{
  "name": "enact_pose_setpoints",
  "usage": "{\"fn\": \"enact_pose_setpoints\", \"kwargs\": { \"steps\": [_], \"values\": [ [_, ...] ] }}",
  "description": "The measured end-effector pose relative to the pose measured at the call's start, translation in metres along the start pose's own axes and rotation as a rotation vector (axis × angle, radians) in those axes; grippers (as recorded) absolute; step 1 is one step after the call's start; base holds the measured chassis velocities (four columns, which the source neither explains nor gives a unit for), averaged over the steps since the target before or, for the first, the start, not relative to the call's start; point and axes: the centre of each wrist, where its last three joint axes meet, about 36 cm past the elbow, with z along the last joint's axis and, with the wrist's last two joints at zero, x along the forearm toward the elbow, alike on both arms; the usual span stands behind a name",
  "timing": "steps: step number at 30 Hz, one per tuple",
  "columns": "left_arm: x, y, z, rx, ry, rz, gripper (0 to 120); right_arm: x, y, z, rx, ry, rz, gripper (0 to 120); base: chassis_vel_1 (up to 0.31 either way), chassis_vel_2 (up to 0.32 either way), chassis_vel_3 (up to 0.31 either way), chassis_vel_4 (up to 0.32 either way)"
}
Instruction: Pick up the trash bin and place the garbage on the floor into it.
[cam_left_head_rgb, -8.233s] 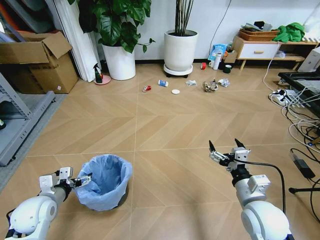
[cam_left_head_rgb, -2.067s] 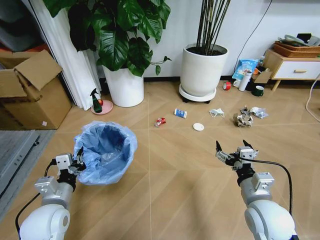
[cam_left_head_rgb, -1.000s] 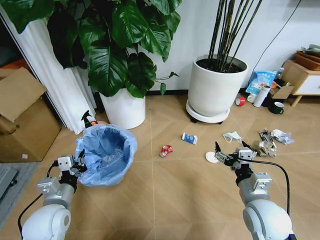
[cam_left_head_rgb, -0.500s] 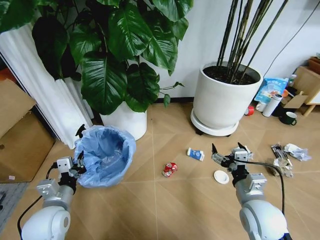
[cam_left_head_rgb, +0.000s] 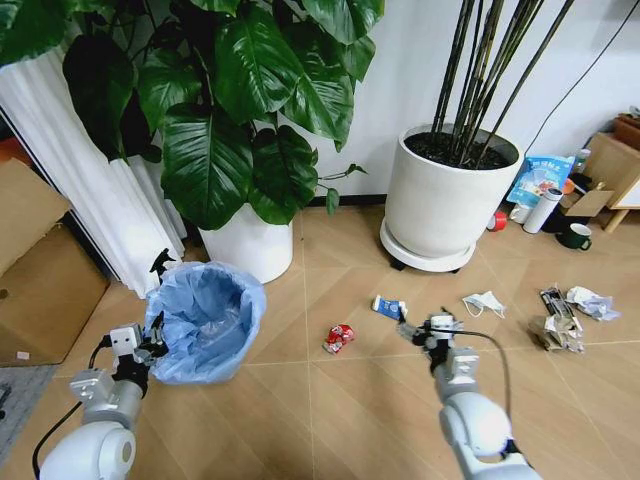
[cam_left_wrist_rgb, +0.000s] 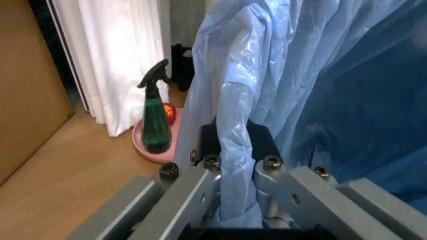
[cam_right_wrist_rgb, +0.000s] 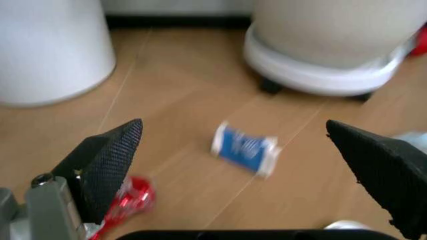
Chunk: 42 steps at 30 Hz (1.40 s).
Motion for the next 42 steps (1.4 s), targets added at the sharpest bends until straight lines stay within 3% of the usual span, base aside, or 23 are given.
{"fn": "enact_pose_setpoints", "kwargs": {
  "steps": [5,11,22,42],
  "values": [
    [0.0,0.0,0.0,-0.009,0.004,0.012,0,-0.036,0.03,0.02,-0.054,0.057,-0.023,100,0.0,0.0,0.0,0.0],
    [0.001,-0.005,0.0,-0.012,0.001,0.038,0,-0.085,0.103,0.025,-0.212,0.132,-0.015,100,0.0,0.0,0.0,0.0],
    [-0.003,-0.02,-0.004,-0.019,-0.003,0.068,0,-0.112,0.106,0.032,-0.307,0.324,0.096,100,0.0,0.0,0.0,0.0],
    [-0.003,-0.02,-0.013,0.001,-0.017,0.056,0,-0.166,0.099,0.03,-0.264,0.418,0.037,100,0.0,0.0,0.0,0.0]
  ]
}}
